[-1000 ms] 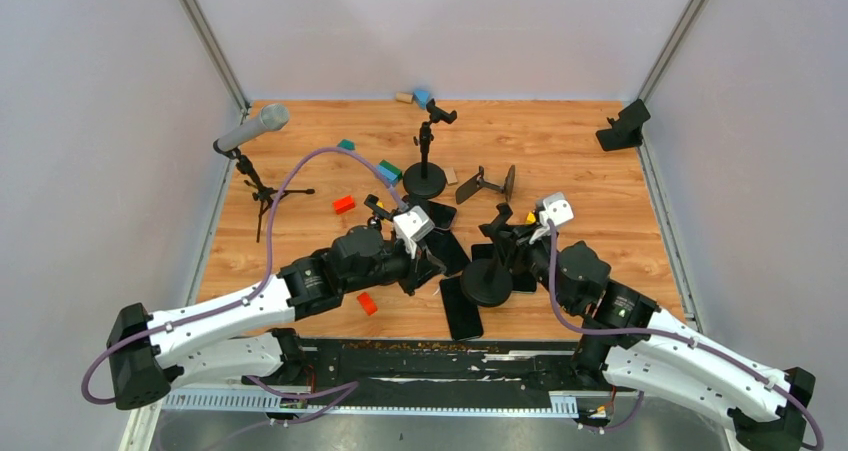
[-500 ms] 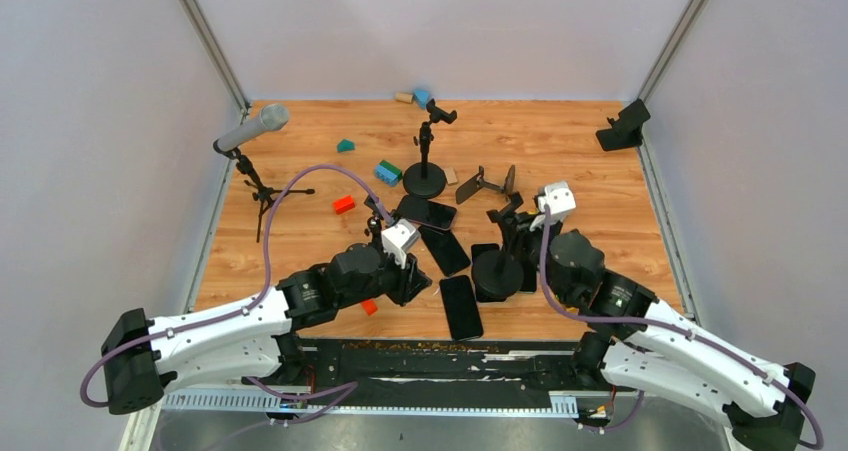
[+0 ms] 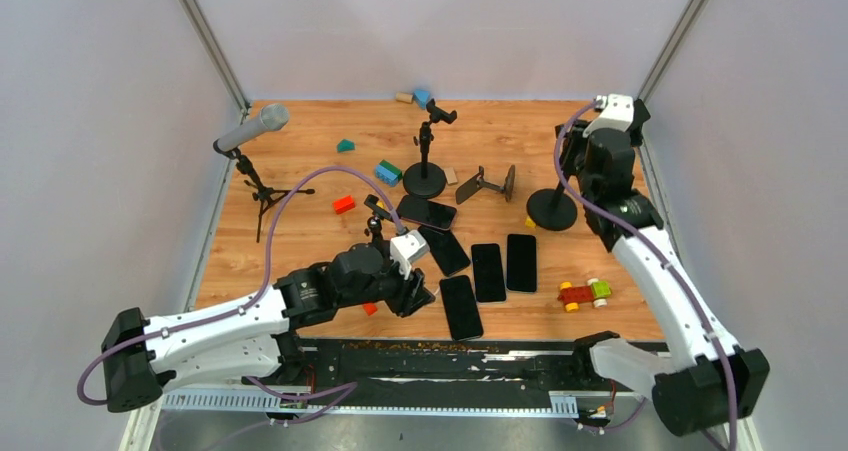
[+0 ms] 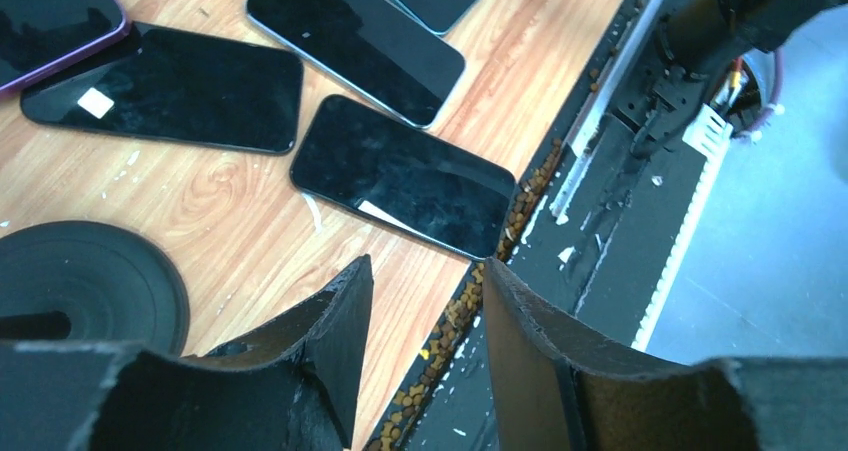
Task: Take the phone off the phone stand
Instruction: Place the phone stand at the center of the board.
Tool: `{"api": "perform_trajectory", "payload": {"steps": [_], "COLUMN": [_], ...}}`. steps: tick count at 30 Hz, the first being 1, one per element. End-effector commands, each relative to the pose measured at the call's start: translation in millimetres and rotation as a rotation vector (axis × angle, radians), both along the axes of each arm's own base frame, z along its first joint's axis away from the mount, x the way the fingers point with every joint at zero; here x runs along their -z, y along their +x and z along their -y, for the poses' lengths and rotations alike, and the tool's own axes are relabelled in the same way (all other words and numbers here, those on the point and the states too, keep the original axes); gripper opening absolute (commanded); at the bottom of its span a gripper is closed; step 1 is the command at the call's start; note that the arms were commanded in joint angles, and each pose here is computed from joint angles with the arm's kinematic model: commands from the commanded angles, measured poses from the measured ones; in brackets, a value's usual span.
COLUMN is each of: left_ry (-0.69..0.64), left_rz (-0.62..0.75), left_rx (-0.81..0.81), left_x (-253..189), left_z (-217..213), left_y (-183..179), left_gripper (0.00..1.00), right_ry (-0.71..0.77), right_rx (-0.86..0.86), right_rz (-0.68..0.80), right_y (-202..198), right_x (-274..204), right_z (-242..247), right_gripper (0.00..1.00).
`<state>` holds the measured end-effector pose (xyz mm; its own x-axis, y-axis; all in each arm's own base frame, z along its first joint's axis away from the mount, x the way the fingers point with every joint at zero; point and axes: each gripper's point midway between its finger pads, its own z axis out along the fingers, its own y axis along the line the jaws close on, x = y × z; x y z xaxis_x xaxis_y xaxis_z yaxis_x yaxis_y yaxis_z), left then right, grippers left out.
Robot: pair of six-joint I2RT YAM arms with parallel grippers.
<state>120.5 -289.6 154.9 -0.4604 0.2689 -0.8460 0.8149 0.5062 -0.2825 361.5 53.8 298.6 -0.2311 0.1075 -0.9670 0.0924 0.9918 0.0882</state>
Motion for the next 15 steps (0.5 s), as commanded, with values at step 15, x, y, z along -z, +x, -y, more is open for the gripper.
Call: {"api": "perform_trajectory", "payload": {"steps": [15], "left_ry": [-0.089], "left_rz": [0.151], "left_rx": [0.223], "left_x": [-56], "left_z": [-35], "left_y": [-42], "left_gripper": [0.66], "right_ry": [-0.117], "right_rx": [-0.072], "right_rz": [0.248], "right_y": [192], "right_x": [5], "right_z": [21], "right_gripper": [0.12]}}
